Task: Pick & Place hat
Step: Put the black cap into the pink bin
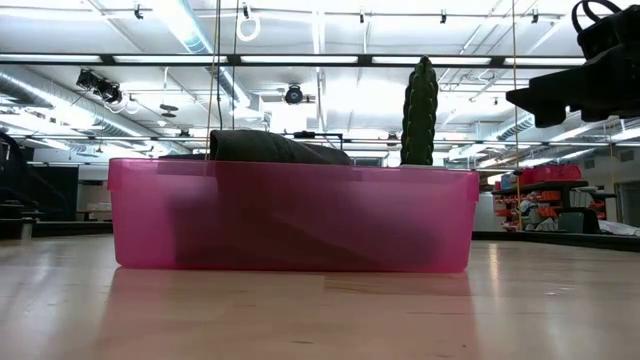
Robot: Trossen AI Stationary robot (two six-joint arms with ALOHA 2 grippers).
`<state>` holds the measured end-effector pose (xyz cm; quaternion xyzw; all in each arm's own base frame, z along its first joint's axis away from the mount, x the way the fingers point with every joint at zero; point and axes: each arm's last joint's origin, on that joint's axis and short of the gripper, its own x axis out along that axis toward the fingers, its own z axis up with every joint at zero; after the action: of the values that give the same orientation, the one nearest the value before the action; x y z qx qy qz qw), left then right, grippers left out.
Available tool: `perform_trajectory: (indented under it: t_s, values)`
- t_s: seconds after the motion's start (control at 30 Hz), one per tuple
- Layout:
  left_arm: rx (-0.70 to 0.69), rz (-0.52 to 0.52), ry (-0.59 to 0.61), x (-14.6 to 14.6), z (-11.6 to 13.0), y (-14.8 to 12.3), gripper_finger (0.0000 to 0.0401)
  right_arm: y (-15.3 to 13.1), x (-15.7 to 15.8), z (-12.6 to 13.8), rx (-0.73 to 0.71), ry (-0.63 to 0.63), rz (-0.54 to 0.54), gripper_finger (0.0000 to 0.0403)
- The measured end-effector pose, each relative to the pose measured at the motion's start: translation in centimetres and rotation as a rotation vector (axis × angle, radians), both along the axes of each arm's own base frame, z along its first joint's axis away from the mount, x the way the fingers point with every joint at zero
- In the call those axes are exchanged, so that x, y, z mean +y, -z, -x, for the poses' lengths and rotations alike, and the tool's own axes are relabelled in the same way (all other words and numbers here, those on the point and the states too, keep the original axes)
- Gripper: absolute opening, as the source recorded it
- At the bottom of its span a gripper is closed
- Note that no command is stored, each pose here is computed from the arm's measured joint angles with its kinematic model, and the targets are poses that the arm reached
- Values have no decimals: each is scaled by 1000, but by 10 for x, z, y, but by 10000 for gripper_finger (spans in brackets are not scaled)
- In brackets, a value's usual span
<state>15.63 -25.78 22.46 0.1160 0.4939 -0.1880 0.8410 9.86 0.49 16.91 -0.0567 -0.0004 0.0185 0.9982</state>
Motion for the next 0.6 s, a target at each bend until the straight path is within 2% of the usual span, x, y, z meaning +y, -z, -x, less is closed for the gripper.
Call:
perform_trajectory:
  t_s: [0.23, 0.33, 0.5, 0.6]
  values:
    - [199, -42, -111, -2, 2, 27, 179, 0, 0, 0, 0, 0, 0, 217]
    - [271, -91, -137, 1, 3, 35, 179, 0, 0, 0, 0, 0, 0, 217]
    - [312, -170, -165, 4, 4, 45, 179, 0, 0, 0, 0, 0, 0, 217]
    - [303, -147, -166, 2, 2, 44, 179, 0, 0, 0, 0, 0, 0, 217]
